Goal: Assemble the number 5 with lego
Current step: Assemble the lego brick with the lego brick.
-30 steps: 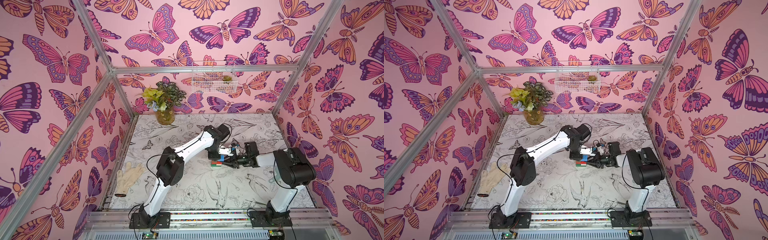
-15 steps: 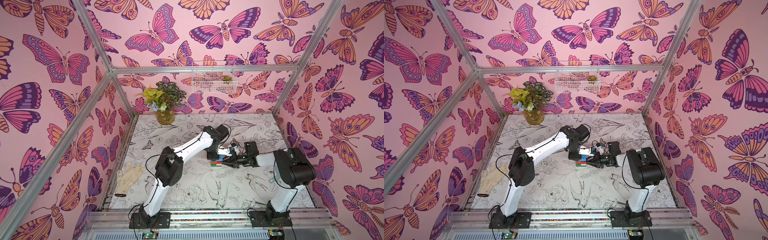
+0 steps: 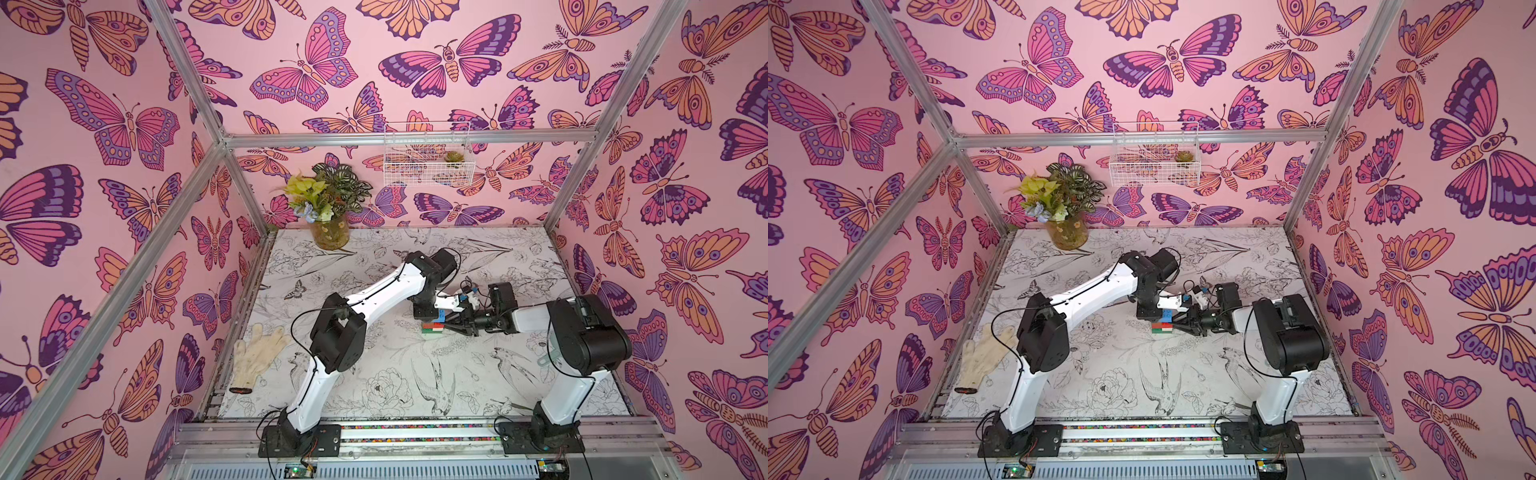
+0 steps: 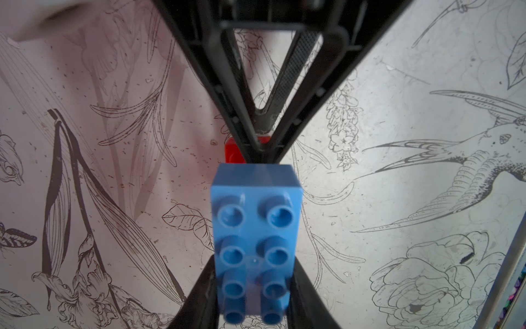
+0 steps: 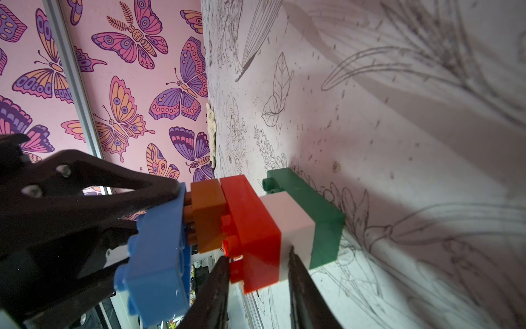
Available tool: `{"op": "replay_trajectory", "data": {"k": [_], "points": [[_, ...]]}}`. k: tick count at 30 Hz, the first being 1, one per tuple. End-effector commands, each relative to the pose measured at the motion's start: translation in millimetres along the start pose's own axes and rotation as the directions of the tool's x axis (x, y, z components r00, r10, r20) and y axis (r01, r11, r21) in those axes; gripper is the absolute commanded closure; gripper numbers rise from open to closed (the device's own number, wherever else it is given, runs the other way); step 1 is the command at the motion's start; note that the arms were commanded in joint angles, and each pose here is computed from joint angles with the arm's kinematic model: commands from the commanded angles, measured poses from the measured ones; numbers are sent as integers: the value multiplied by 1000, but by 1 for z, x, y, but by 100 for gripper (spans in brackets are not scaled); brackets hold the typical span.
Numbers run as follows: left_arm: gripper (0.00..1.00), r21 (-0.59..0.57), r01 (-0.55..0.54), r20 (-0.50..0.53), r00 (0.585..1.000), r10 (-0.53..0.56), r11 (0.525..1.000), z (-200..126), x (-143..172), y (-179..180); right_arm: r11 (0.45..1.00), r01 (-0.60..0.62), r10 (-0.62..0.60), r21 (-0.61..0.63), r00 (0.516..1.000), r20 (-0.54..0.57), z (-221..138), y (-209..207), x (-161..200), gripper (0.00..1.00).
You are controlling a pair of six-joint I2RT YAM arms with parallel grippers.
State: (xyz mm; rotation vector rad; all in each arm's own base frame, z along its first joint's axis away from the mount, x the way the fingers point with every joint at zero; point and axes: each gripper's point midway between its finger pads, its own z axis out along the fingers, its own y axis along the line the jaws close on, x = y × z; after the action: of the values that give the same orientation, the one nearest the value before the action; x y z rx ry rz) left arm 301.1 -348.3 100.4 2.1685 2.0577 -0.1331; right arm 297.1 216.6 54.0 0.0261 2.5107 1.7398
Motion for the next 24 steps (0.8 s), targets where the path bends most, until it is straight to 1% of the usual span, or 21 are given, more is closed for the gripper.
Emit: {"op": "replay_trajectory", "data": {"k": [1, 5, 10, 14, 21, 24], "points": [[98, 91, 11, -38, 999, -7, 996, 27, 1, -17, 998, -38, 39, 55, 999, -13, 7, -17, 5, 65], [98, 101, 13, -36, 999, -9, 995, 31, -3, -20, 998, -38, 39, 55, 999, -14, 7, -17, 5, 65], [98, 95, -17, -40, 999, 21, 995, 29, -4, -23, 998, -36, 37, 55, 999, -18, 8, -17, 5, 65], [98, 93, -46, -69, 996, 53, 995, 33, 3, -24, 998, -33, 34, 55, 999, -17, 8, -16, 4, 65], [99, 163, -72, -65, 994, 84, 984, 43, 3, -36, 998, -36, 37, 57, 999, -19, 8, -17, 4, 65], [99, 187, -67, -84, 993, 83, 980, 49, 7, -40, 998, -33, 35, 60, 999, -21, 8, -17, 3, 65]]}}
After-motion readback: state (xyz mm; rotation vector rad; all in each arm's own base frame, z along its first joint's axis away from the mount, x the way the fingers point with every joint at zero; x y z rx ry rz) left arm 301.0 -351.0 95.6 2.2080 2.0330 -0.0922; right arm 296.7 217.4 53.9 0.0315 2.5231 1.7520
